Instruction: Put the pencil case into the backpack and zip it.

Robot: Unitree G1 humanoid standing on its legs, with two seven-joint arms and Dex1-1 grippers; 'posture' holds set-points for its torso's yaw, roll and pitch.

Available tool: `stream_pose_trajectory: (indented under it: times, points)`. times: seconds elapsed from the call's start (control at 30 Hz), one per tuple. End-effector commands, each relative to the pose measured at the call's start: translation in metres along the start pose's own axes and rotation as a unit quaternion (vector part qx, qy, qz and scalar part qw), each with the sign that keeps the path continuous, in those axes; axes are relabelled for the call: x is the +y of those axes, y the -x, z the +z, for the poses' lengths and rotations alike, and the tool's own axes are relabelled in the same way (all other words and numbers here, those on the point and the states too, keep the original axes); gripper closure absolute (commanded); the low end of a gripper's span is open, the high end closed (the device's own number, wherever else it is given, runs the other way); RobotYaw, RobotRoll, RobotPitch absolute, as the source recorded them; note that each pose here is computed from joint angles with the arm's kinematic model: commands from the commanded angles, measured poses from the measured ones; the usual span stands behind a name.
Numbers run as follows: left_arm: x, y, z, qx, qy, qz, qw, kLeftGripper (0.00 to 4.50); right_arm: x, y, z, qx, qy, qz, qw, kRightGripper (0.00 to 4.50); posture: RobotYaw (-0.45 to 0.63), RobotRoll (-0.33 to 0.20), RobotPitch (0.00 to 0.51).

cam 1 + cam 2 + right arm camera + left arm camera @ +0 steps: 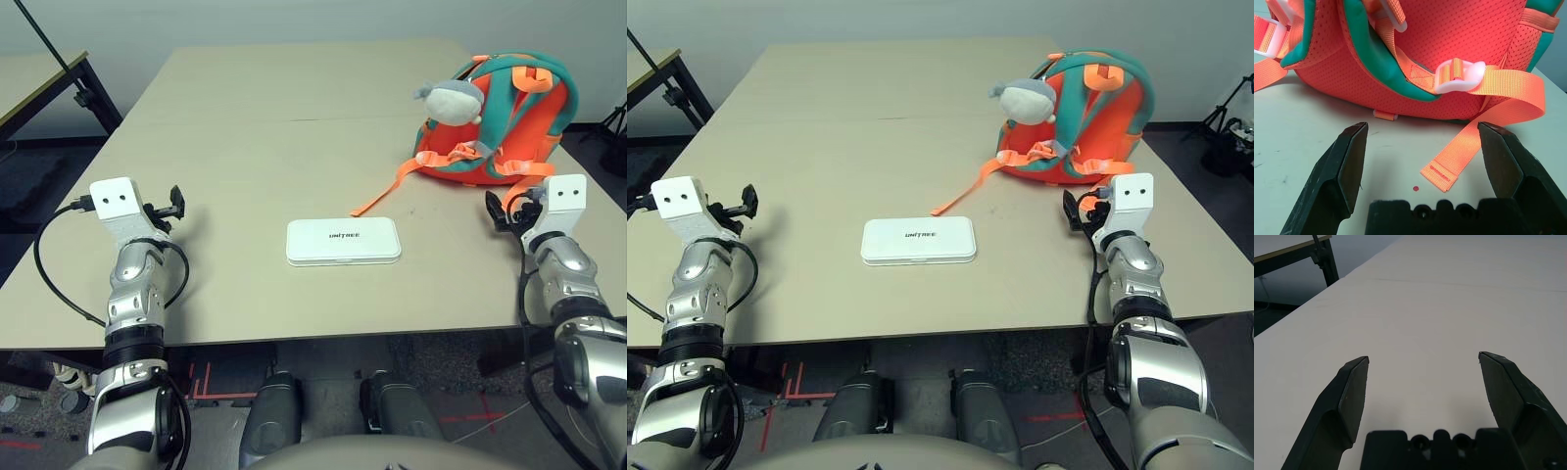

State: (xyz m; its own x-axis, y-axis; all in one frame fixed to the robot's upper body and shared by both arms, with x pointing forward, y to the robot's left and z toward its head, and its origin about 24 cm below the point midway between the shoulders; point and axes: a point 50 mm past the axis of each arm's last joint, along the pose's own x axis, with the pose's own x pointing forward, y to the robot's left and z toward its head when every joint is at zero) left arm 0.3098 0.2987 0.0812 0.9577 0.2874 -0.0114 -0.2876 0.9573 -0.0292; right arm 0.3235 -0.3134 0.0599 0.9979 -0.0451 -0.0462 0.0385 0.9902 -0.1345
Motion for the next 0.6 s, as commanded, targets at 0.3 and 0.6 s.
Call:
stream_pose_trajectory:
  times: [0.3,0.6]
  points:
    - [-0.012,-0.007,0.006,0.064,0.091,-0.189,0.976,0.0,-0.009,0.023,0.02,-0.015,0.028,0.104,0.994,0.07,-0.08,0.0,0.009]
    - [-0.02,-0.005,0.028,0.171,0.16,-0.377,0.896,0.0,0.041,0.053,0.049,0.019,0.077,0.27,0.96,1.02,-0.15,0.0,0.043]
